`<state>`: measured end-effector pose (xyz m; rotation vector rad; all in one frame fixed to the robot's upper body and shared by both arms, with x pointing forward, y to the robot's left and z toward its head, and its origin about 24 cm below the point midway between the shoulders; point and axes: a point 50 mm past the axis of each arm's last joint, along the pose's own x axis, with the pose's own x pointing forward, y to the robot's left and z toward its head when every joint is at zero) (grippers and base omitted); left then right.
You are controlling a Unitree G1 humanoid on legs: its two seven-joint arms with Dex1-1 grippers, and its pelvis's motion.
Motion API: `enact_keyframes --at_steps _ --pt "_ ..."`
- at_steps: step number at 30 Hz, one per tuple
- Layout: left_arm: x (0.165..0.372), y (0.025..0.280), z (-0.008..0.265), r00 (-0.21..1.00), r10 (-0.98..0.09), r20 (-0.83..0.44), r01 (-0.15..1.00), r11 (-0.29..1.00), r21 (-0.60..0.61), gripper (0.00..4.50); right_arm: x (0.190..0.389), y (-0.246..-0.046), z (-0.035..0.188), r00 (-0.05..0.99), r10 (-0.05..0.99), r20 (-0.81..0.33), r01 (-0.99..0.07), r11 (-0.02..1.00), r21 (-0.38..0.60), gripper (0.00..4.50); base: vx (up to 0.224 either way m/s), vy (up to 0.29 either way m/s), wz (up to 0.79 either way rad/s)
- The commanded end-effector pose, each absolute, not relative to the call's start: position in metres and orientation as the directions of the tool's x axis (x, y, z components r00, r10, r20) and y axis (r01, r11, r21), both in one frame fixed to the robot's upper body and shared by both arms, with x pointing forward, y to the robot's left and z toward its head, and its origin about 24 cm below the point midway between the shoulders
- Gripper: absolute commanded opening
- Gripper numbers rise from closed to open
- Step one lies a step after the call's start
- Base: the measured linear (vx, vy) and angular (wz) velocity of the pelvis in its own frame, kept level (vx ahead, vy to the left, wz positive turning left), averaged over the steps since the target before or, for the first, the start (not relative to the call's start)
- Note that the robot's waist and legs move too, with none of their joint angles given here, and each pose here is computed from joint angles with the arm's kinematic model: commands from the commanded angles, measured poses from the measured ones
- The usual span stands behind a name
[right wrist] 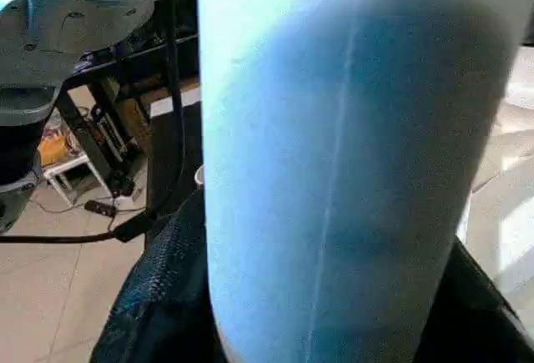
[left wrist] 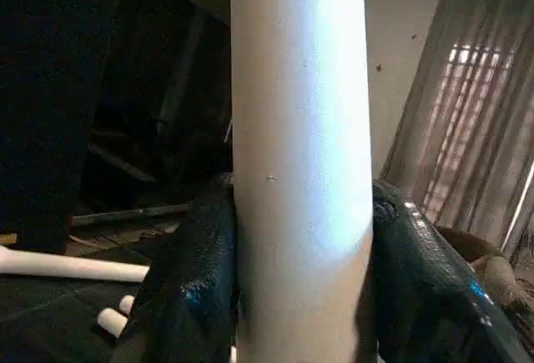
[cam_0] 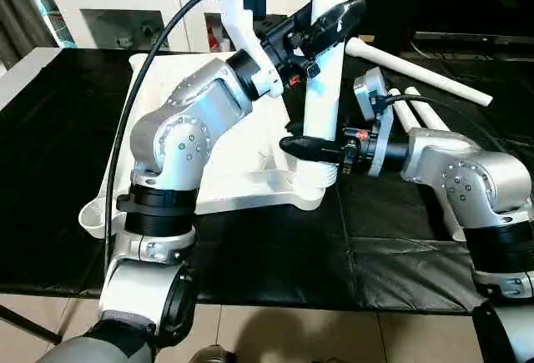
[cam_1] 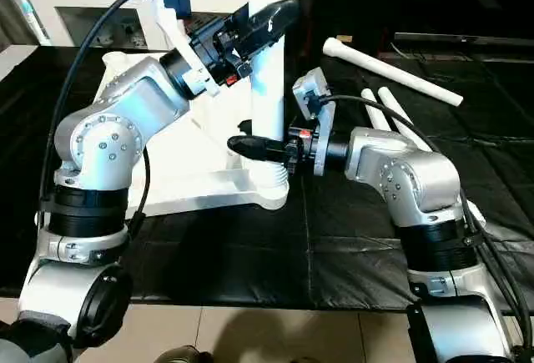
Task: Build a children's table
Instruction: Insert table leg to table base
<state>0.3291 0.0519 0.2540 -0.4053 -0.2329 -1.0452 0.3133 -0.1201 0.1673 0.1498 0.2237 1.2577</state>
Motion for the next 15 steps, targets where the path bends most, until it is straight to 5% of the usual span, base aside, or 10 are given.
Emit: enact_keyframes --at_steps 1,8,15 --pt "0.331 0.056 0.26 0.503 -0.781 0.371 0.864 0.47 -0.183 1.81 0.313 -0.118 0.175 0.269 0.96 -0.081 -0.94 0.28 0.195 2.8 0.0 0.0 0.0" --pt "0.327 0.054 0.261 0.48 -0.8 0.36 0.875 0.469 -0.123 1.8 0.318 -0.125 0.183 0.27 0.96 -0.07 -0.939 0.279 0.199 3.4 0.0 0.0 0.0" --pt "0.322 0.05 0.262 0.446 -0.821 0.356 0.892 0.443 -0.095 1.8 0.322 -0.129 0.182 0.27 0.958 -0.094 -0.93 0.285 0.232 3.43 0.0 0.0 0.0"
